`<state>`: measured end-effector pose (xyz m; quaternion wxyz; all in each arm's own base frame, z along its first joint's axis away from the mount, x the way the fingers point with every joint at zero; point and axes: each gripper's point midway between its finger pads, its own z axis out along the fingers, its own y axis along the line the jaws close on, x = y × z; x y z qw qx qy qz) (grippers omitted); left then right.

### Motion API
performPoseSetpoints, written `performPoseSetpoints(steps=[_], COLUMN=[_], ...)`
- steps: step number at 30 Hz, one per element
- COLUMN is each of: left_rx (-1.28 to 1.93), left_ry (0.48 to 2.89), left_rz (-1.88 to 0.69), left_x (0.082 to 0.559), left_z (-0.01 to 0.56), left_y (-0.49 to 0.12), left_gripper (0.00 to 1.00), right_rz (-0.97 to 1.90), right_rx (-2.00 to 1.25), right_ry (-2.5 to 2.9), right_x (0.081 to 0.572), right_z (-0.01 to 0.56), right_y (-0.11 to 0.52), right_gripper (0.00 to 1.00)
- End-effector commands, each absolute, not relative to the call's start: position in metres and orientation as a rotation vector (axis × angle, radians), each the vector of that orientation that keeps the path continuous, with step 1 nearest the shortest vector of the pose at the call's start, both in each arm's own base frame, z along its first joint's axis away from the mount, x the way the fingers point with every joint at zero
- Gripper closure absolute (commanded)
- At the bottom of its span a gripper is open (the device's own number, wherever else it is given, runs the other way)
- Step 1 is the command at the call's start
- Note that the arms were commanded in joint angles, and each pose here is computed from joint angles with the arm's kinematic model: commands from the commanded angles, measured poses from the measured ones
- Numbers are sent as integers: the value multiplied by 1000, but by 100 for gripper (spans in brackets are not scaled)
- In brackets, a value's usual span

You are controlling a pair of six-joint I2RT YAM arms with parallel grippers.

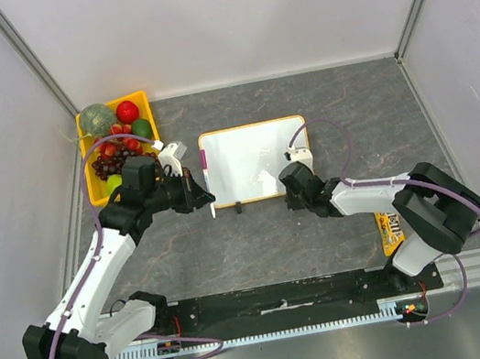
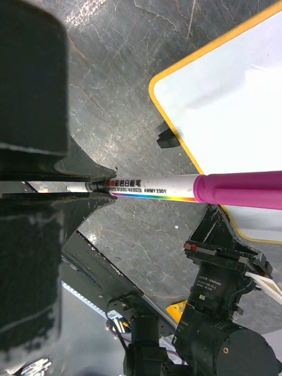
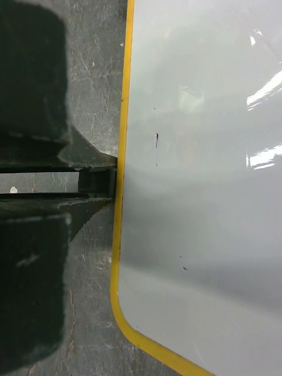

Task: Write a sentence on the whiteboard
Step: Move the whiteboard to the corner of the board.

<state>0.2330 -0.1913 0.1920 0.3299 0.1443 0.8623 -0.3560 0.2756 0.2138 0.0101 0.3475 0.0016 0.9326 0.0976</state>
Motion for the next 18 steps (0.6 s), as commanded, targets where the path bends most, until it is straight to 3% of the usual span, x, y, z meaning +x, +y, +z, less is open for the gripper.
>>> performPoseSetpoints(steps=[1, 18], left_rx=[396, 400], left_ry=[2209, 2203], left_rz=[-944, -956], left_x=[238, 237], left_z=[200, 202], left_y=[-193, -194], left_gripper=[98, 98], right_rz=[-49, -138], right_rx=[-106, -145], right_ry=[2808, 2774], right_x=[181, 179], right_z=[-49, -34], right_y=[156, 152], right_gripper=[95, 94])
